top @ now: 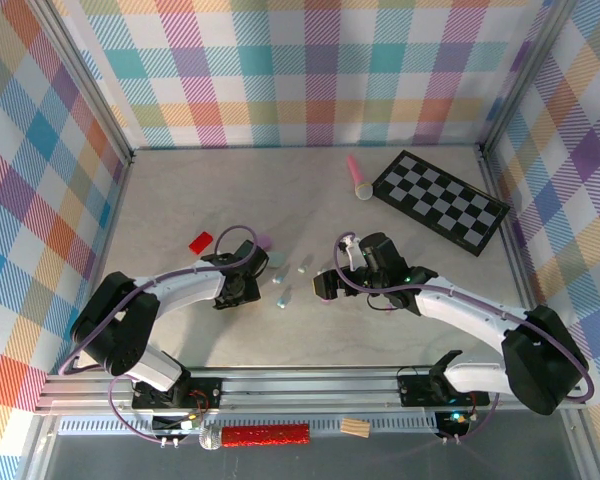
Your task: Insert the wireless bluetooth earbuds into the charging case
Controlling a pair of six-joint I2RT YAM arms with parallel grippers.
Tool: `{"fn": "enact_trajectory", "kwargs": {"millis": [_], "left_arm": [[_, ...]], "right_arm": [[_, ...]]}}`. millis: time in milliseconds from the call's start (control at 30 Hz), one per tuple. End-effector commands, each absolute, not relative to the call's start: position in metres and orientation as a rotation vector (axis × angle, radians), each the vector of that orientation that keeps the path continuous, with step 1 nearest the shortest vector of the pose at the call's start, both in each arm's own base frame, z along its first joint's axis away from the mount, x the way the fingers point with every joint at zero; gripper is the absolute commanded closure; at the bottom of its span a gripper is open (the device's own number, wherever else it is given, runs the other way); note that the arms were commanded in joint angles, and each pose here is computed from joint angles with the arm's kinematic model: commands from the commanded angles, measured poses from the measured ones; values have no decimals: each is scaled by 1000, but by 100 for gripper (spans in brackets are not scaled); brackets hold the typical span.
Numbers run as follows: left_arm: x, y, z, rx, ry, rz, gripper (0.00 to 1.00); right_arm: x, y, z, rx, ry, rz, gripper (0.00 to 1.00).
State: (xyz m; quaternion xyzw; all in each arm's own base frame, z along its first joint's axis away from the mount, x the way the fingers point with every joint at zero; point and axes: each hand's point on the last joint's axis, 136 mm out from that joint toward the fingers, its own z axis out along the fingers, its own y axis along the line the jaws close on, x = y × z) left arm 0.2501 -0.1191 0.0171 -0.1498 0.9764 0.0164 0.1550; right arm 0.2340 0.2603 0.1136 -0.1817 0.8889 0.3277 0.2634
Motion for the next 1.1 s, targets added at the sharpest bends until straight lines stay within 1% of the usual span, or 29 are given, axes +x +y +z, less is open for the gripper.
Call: {"fn": "enact_trajectory", "kwargs": {"millis": [0, 167, 400, 833, 933, 1067], "left_arm": [[258, -111, 23, -473, 2761, 52, 37], [257, -106, 18, -487, 2771, 50, 45], [255, -105, 22, -495, 2763, 36, 59], [260, -103, 59, -358, 2694, 22, 59], [262, -108, 63, -312, 2679, -14, 59], [268, -129, 70, -172, 2632, -133, 59]], "right_arm": [[232, 265, 117, -489, 2392, 920, 1], [230, 263, 111, -465, 2404, 921, 1], [230, 262, 106, -466, 2416, 912, 1], [239, 265, 120, -421, 2398, 916, 1], [241, 268, 121, -403, 2411, 924, 1], [247, 269, 122, -334, 2469, 934, 1]]}}
